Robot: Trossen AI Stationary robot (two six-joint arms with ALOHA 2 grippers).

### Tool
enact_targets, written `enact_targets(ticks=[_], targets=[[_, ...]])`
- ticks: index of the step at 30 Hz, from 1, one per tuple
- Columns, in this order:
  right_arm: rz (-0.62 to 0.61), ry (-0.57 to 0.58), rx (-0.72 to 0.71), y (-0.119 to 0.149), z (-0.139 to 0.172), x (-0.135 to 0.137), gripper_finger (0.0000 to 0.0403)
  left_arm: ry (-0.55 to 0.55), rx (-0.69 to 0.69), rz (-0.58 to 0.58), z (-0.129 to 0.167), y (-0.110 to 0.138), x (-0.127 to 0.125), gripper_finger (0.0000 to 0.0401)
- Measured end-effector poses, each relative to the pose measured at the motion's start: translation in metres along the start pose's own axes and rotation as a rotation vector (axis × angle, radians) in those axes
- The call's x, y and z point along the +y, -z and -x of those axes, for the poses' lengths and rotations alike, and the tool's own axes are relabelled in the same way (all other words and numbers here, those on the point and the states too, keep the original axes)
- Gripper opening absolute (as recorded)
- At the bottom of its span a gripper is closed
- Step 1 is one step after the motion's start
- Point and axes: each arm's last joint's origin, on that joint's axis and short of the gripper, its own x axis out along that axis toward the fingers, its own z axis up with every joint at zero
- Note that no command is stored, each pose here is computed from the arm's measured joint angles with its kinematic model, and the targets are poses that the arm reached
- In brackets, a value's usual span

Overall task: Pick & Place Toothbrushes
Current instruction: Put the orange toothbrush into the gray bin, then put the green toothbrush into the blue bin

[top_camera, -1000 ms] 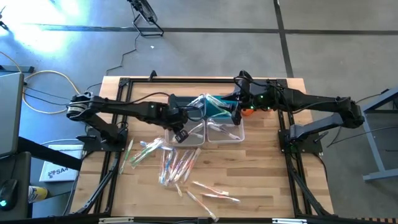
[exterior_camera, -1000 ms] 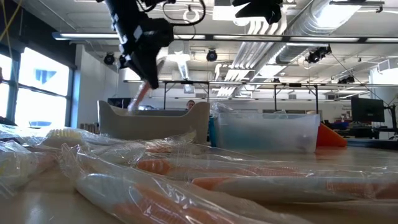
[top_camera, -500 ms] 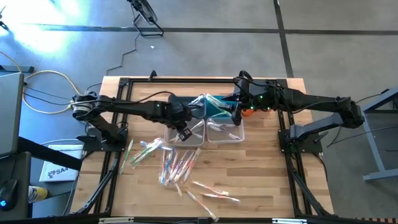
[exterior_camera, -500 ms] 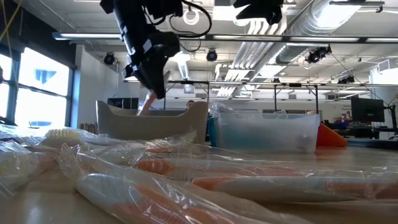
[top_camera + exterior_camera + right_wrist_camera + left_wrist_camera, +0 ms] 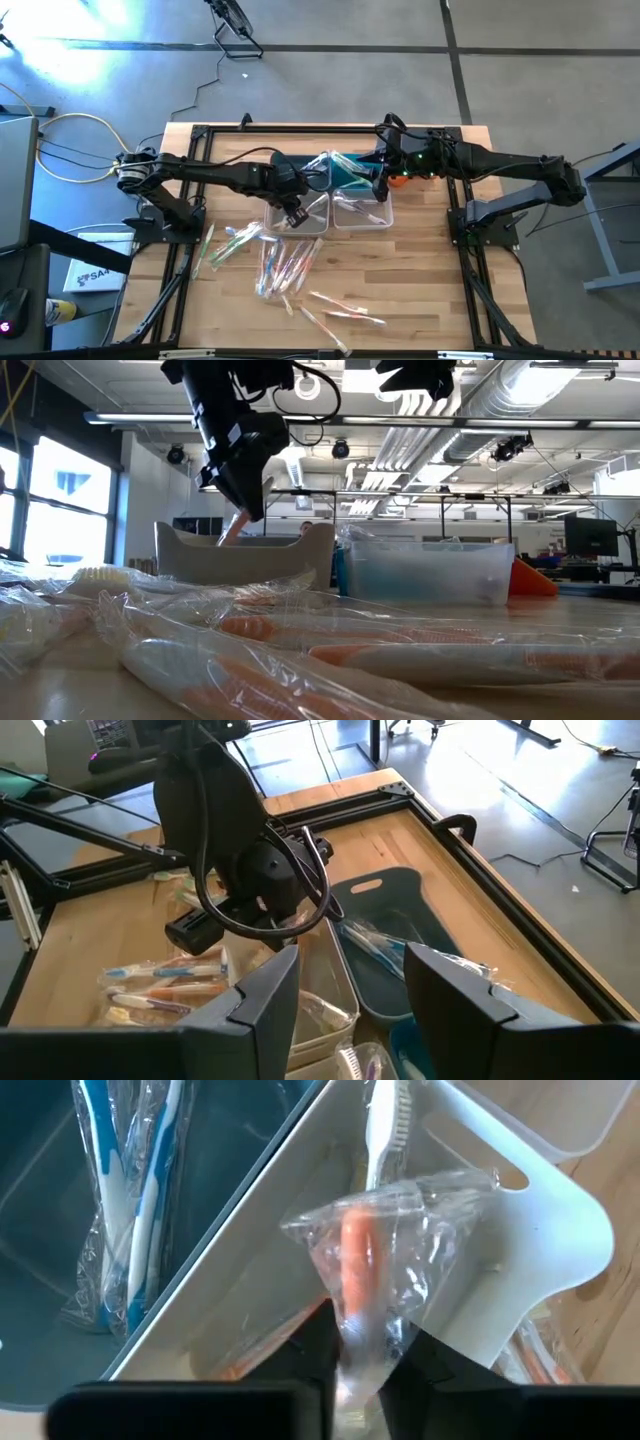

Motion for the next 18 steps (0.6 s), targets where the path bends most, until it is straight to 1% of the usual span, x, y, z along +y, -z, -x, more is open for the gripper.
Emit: enact_targets(ticks=[5,9,12,15,18], targets=[[0.000,0.000,0.000,0.000,0.000,0.000,0.0173,0.000,0.000,-0.020,0.000,0.000,0.000,0.0108],[0.000,0.000,0.000,0.000,0.000,0.000,0.0173,0.006,-0.012,-0.045,0.000,-0.001,-0.001,0.0137],[0.000,0.000,0.000,0.000,0.000,0.000,0.0173,0.032,-0.058,-0.058,0.000,-0.006,-0.003,0.0149],[0.000,0.000,0.000,0.000,0.000,0.000,0.0173,0.078,-0.096,-0.066,0.001,-0.010,-0.006,0.0151],[0.000,0.000,0.000,0.000,0.000,0.000,0.0173,0.087,-0.110,-0.066,0.001,-0.011,-0.007,0.0151]])
